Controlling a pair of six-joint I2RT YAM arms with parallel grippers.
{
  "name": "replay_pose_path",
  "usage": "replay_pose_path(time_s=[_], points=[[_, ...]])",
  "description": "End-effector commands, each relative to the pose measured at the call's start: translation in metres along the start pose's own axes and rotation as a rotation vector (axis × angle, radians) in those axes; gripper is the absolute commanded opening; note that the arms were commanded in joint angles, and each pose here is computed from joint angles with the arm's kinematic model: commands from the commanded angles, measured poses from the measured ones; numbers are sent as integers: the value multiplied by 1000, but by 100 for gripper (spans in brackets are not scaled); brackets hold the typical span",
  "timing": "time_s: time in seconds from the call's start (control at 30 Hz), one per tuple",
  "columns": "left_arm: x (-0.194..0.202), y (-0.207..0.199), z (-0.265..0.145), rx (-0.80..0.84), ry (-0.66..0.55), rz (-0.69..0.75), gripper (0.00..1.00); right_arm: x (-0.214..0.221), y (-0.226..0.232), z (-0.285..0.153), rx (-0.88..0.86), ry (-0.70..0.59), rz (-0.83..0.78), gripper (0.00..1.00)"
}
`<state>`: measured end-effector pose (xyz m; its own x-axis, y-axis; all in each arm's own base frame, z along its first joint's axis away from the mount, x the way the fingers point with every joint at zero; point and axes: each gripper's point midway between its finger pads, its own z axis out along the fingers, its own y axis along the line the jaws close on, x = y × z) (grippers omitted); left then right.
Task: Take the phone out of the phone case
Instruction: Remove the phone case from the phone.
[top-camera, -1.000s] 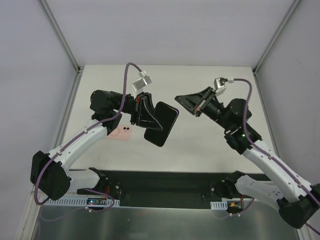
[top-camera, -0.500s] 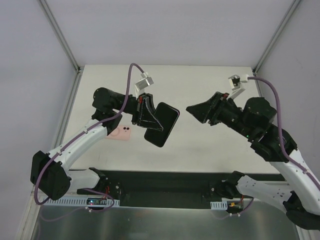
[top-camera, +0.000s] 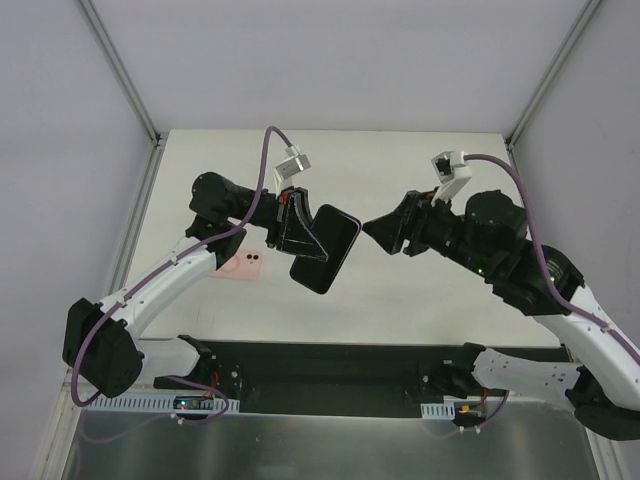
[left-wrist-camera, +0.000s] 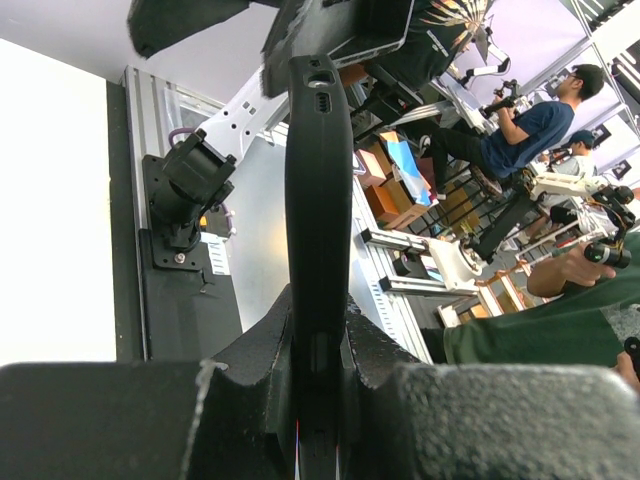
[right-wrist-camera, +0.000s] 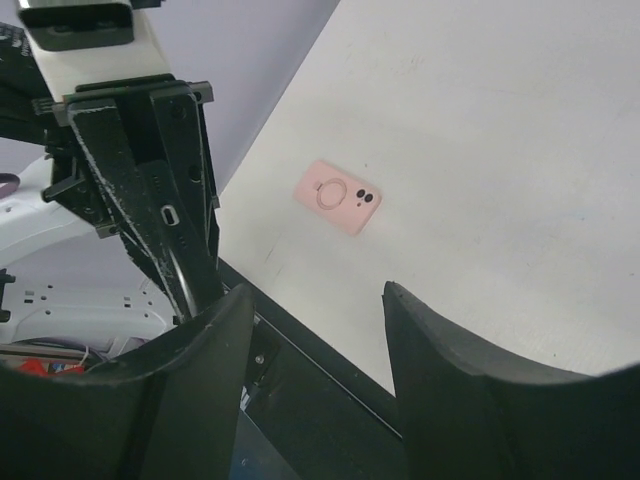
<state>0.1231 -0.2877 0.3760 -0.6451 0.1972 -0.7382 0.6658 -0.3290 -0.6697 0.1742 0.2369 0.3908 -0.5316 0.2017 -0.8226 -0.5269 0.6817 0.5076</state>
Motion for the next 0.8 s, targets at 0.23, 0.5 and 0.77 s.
replay_pose_path(time_s=[0.23, 0.5, 0.77], points=[[-11, -5, 1, 2, -26, 84, 0, -31, 24, -28, -102, -120, -40, 60], [-11, -7, 1, 3, -27, 92, 0, -30, 27, -18, -90, -108, -56, 60], [-10, -6, 1, 3, -25, 92, 0, -32, 18, -13, -35, -117, -61, 60]])
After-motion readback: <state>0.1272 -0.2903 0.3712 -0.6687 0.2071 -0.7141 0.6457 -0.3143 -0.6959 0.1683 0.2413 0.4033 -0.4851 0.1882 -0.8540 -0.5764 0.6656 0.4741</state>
